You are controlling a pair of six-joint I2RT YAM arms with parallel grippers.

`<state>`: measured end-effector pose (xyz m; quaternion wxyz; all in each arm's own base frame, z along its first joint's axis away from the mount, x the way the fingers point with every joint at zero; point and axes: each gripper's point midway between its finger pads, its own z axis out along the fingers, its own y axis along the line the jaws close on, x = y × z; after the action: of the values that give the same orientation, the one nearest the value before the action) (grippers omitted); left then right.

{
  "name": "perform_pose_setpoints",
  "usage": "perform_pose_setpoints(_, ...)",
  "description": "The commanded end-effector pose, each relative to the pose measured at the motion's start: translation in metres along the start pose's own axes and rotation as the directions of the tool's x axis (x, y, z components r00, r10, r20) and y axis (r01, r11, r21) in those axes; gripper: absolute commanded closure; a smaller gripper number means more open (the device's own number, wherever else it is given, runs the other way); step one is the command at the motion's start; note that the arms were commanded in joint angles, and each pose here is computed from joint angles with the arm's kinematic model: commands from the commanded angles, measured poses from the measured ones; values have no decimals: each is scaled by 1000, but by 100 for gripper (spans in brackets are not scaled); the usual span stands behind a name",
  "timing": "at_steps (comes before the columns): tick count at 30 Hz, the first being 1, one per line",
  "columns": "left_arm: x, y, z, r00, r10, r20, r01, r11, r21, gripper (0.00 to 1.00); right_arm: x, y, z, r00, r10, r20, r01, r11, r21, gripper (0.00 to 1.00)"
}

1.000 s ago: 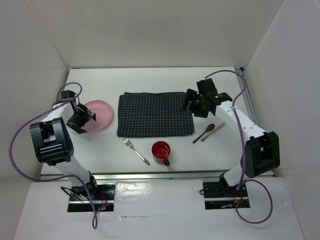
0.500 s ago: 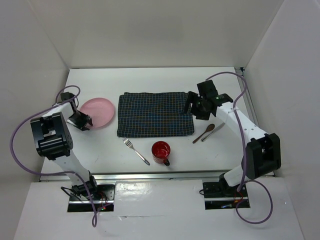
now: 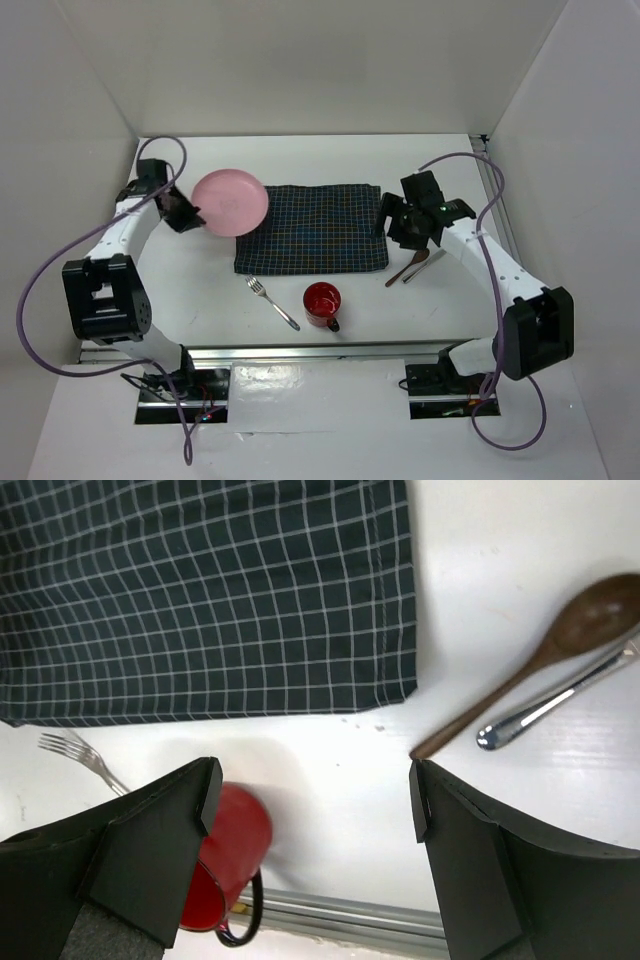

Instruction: Set the dinner table for one person

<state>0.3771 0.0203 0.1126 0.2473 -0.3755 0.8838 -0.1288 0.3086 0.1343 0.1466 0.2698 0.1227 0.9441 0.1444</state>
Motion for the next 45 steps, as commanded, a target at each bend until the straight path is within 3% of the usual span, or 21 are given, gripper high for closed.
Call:
perform_pose_setpoints(1,15,-68,-31,981,191,21,-191,965,178,100,7,-8,-10,1000,-6,3,6,1000,30,12)
perform_pose_setpoints(6,67,-135,-29,931,364,-8,-349,899,265,100,6,-6,-16,1000,14,13,-14,1000,23,12)
perform_pose_setpoints(12,111,-176,8,895,430,-117,-381,875,297,100,3,-3,-30,999,23,30,-24,1000,11,12)
perform_pose_setpoints(22,142,-160,82,882,410,-231,-362,905,223,100,2,-12,-40,998,23,50,-25,998,49,12)
perform_pose_setpoints(28,151,-153,91,879,416,-232,-380,906,184,100,4,-12,-38,999,23,43,-25,999,43,12)
perform_pose_setpoints(33,146,-154,86,861,457,-226,-432,889,153,50,6,23,-46,997,-72,-14,69,988,-136,12)
perform_pose_setpoints(35,146,-141,84,850,473,-233,-467,880,83,41,7,39,-49,991,-132,-26,124,969,-213,12)
perform_pose_setpoints(37,134,-144,68,851,486,-196,-482,873,71,17,16,55,-48,980,-197,-24,185,949,-256,12)
perform_pose_setpoints(42,108,-144,21,854,512,-93,-511,859,36,12,71,81,-25,922,-368,-120,321,900,-294,11)
perform_pose_setpoints(45,92,-161,-28,843,538,-8,-534,837,118,15,97,88,-21,880,-452,-144,394,866,-308,12)
